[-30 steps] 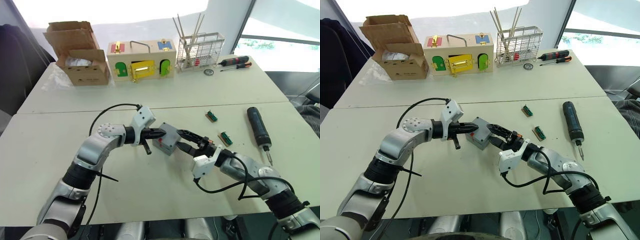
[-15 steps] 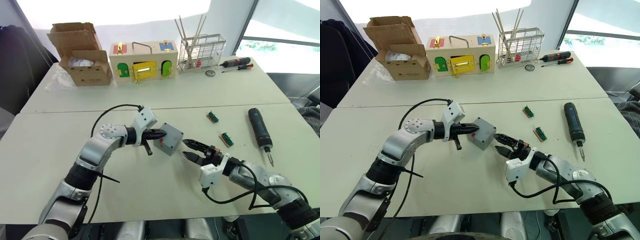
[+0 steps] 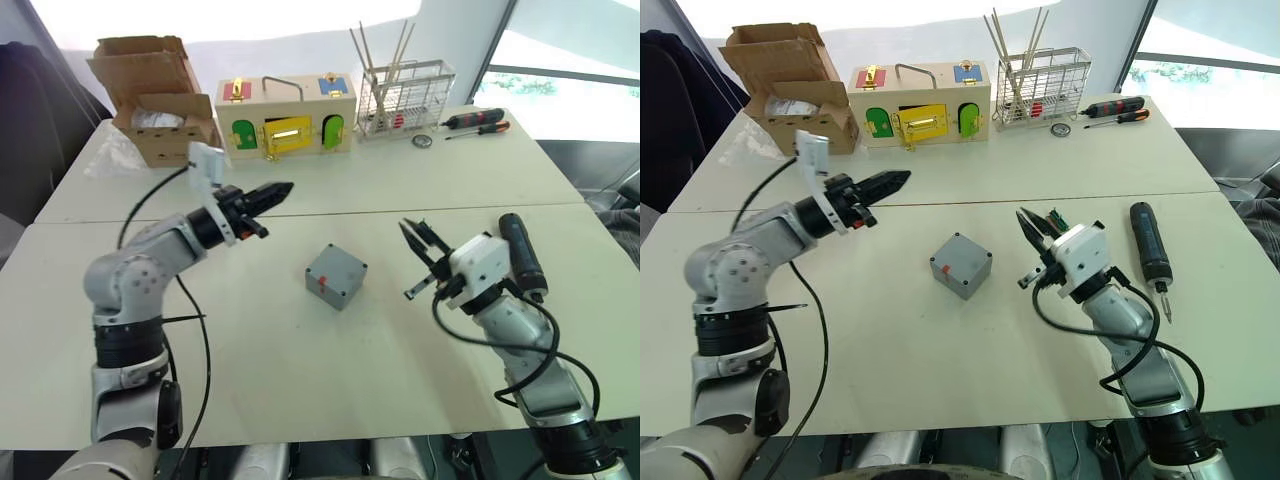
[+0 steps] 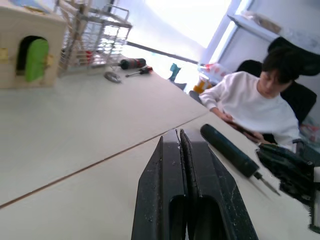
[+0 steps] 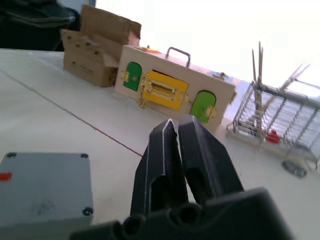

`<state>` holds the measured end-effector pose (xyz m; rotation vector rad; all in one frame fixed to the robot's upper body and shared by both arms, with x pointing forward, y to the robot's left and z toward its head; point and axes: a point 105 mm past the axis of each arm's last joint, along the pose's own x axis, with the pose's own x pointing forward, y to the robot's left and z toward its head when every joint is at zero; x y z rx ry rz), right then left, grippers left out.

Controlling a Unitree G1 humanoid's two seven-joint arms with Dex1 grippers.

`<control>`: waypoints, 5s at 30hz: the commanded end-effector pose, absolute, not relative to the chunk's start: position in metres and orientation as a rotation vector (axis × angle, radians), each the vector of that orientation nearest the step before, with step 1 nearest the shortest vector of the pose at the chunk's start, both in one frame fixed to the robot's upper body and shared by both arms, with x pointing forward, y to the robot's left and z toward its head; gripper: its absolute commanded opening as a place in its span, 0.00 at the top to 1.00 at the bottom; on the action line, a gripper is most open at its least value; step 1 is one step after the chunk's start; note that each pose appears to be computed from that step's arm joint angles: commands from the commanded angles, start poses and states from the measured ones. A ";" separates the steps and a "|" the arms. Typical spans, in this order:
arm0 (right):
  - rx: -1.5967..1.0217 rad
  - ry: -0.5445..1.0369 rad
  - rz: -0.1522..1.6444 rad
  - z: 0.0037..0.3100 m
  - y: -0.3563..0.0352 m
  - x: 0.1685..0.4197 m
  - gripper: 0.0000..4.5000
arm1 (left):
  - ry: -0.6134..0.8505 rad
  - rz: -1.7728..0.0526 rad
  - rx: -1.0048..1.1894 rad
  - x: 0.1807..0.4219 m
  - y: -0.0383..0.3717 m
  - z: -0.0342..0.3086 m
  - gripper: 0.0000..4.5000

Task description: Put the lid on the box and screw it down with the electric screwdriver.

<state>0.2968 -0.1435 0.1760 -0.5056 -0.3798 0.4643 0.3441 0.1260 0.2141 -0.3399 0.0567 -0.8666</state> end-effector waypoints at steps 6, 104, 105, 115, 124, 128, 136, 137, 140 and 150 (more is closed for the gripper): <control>-0.195 0.055 0.685 0.133 -0.131 0.285 0.99 | 0.230 -0.897 0.030 0.349 0.126 0.141 1.00; -0.164 0.183 0.206 0.117 -0.231 0.271 0.16 | 0.063 -1.415 0.287 0.261 0.036 0.168 1.00; -0.164 0.184 0.206 0.116 -0.232 0.274 0.25 | 0.066 -1.407 0.292 0.260 0.037 0.168 1.00; -0.126 0.204 0.181 0.113 -0.246 0.291 0.38 | 0.081 -1.354 0.260 0.256 0.041 0.167 1.00; -0.119 0.198 0.179 0.112 -0.247 0.295 0.46 | 0.092 -1.348 0.260 0.254 0.040 0.165 1.00; -0.115 0.184 0.171 0.114 -0.247 0.298 0.79 | 0.093 -1.348 0.264 0.255 0.040 0.165 1.00; -0.106 0.175 0.168 0.115 -0.245 0.296 0.99 | 0.099 -1.339 0.273 0.255 0.042 0.164 1.00; -0.106 0.172 0.167 0.116 -0.245 0.296 0.99 | 0.100 -1.338 0.273 0.256 0.043 0.164 1.00; -0.111 0.144 0.148 0.125 -0.247 0.294 0.99 | 0.102 -1.314 0.276 0.261 0.049 0.165 1.00; -0.111 0.041 0.144 0.155 -0.242 0.290 0.99 | 0.093 -1.263 0.266 0.278 0.062 0.171 1.00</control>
